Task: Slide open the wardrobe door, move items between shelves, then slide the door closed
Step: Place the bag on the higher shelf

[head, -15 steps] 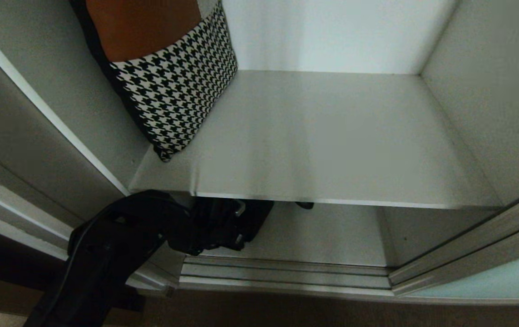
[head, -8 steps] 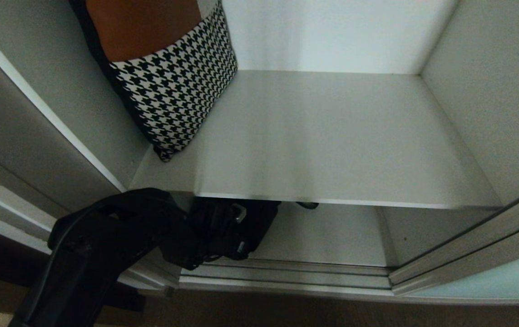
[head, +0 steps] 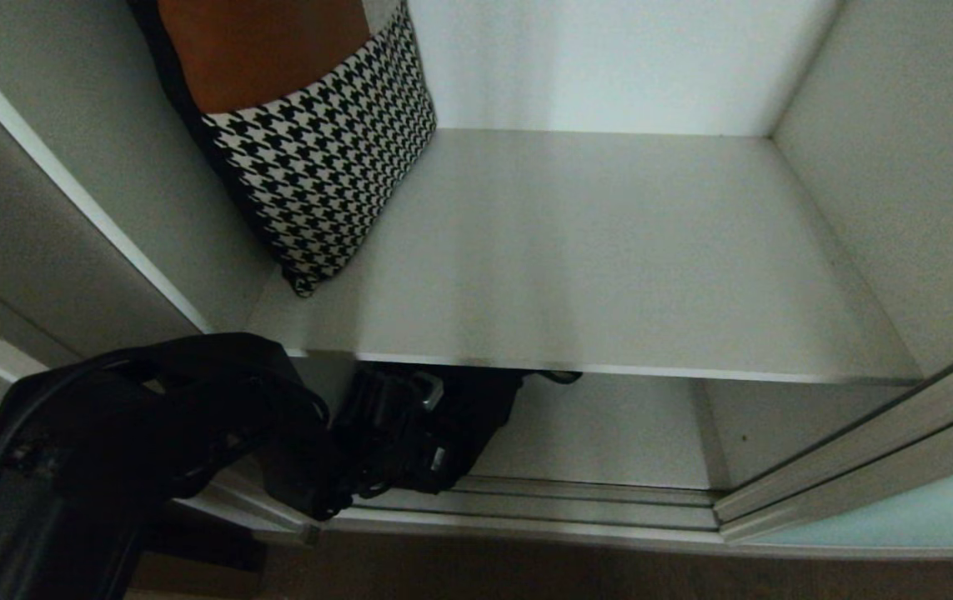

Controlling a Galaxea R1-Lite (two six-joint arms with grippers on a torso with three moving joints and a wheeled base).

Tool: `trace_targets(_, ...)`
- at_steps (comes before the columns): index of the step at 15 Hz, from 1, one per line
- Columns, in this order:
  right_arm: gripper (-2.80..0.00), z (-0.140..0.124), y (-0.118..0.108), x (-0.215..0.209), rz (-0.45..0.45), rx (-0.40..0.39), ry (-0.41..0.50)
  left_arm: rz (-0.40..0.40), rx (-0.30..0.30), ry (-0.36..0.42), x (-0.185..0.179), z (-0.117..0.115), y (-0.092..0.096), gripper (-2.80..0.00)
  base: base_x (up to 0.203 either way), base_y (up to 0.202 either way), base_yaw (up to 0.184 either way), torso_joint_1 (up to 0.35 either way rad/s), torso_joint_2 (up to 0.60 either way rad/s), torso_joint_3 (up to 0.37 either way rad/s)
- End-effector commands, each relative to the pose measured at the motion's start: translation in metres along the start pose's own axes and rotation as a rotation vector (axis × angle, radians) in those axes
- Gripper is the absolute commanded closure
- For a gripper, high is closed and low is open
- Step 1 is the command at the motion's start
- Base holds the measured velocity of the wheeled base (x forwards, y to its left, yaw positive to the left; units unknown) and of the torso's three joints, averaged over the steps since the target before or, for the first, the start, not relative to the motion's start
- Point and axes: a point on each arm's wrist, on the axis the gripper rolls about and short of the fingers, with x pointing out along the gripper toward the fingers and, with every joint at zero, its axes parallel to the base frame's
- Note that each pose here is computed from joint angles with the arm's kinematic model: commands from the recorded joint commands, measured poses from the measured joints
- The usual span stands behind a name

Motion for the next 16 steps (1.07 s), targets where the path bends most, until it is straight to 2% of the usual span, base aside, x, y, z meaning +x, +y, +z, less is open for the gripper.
trace_targets(1,0.0,0.0,0.0,0.0,0.0,-0.001,0.001,0.016,-0.023,-0.044,-0.024,0.016,-0.004,0.0,0.0,0.0,0.0,0.0,0.0,0.0)
trace_targets(3,0.0,0.0,0.0,0.0,0.0,0.0,0.0,0.011,-0.029,-0.025,-0.036,0.011,-0.01,0.0,0.0,0.0,0.0,0.0,0.0,0.0)
trace_targets(5,0.0,0.0,0.0,0.0,0.0,0.0,0.0,0.035,-0.028,-0.047,-0.045,0.006,-0.018,0.0,0.0,0.0,0.0,0.0,0.0,0.0)
trace_targets(7,0.0,0.0,0.0,0.0,0.0,0.0,0.0,0.045,-0.075,-0.081,-0.049,0.011,-0.024,0.0,0.0,0.0,0.0,0.0,0.0,0.0)
trace_targets(12,0.0,0.0,0.0,0.0,0.0,-0.001,0.001,0.038,-0.106,-0.118,-0.065,0.023,-0.028,0.0,0.0,0.0,0.0,0.0,0.0,0.0)
trace_targets(16,0.0,0.0,0.0,0.0,0.0,0.0,0.0,0.022,-0.128,-0.108,-0.087,0.017,-0.043,0.0,0.0,0.0,0.0,0.0,0.0,0.0)
